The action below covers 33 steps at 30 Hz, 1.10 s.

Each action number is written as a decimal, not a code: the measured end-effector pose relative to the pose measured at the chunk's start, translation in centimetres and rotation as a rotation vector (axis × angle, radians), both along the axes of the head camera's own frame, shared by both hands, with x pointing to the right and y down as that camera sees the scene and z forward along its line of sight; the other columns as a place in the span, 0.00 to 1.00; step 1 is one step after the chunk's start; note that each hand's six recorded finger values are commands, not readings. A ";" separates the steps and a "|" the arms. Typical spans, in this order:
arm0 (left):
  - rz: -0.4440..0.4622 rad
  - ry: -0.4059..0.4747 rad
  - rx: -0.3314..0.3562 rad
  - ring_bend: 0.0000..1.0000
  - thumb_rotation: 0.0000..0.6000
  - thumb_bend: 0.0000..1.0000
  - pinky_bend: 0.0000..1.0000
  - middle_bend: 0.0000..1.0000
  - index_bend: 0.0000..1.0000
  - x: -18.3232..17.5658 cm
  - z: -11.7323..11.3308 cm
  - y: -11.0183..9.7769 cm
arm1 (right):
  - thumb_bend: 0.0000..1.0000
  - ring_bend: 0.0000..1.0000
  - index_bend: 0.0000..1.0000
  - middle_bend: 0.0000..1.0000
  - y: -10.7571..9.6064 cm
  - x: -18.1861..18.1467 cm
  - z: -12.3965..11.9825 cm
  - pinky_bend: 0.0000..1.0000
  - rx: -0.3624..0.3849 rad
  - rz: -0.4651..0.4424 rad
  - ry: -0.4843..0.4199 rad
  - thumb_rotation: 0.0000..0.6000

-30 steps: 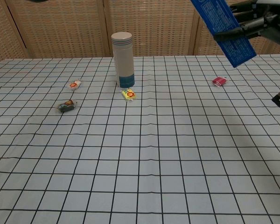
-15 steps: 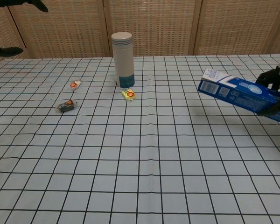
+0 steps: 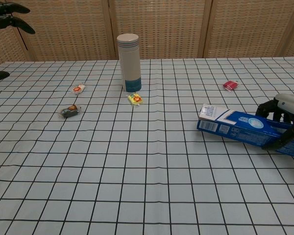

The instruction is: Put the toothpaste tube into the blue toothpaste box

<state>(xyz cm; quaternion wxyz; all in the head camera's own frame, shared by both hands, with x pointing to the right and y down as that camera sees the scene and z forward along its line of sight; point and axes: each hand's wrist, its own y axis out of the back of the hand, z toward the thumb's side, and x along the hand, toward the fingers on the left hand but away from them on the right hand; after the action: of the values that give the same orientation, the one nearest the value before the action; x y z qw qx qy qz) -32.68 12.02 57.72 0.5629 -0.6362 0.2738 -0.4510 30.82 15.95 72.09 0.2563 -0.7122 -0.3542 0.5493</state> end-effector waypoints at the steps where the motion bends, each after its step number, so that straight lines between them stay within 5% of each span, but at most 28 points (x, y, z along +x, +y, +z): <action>1: -0.004 0.002 -0.003 0.02 1.00 0.30 0.00 0.00 0.18 -0.2 0.0 0.2 | 0.19 0.13 0.32 0.13 0.4 -0.2 0.2 0.16 -0.017 -0.015 0.014 1.00; 4: -0.017 0.003 -0.010 0.02 1.00 0.30 0.00 0.00 0.18 -0.8 0.2 0.7 | 0.14 0.00 0.08 0.00 1.4 -0.3 0.8 0.00 -0.069 -0.042 0.051 1.00; 7: -0.034 0.009 -0.020 0.02 1.00 0.30 0.00 0.00 0.18 -1.3 0.3 1.2 | 0.13 0.00 0.00 0.00 1.8 -0.1 0.8 0.00 -0.080 -0.064 0.098 1.00; 13: -0.087 0.037 -0.052 0.02 1.00 0.29 0.00 0.00 0.17 -2.5 0.6 2.3 | 0.13 0.00 0.00 0.00 1.7 1.1 -0.7 0.00 -0.007 -0.061 0.165 1.00; 18: -0.142 0.002 -0.133 0.00 1.00 0.08 0.00 0.00 0.07 -4.0 1.6 3.1 | 0.13 0.00 0.00 0.00 1.8 3.2 -3.1 0.00 0.090 -0.060 0.218 1.00; 23: -0.262 -0.002 -0.243 0.00 1.00 0.08 0.00 0.00 0.06 -5.8 2.3 5.0 | 0.13 0.00 0.00 0.00 3.1 5.5 -5.6 0.00 0.175 -0.083 0.258 1.00; 33: -0.342 0.004 -0.250 0.00 1.00 0.08 0.00 0.00 0.06 -7.7 2.6 10.3 | 0.13 0.00 0.00 0.00 6.0 8.9 -8.1 0.00 0.233 -0.114 0.287 1.00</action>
<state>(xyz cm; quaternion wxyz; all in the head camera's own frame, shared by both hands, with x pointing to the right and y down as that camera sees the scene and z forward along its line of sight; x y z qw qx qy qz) -40.40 22.33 60.32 0.3944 -0.6463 0.3207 -0.5691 39.68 21.94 63.97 0.4156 -0.6110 -0.3344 0.5849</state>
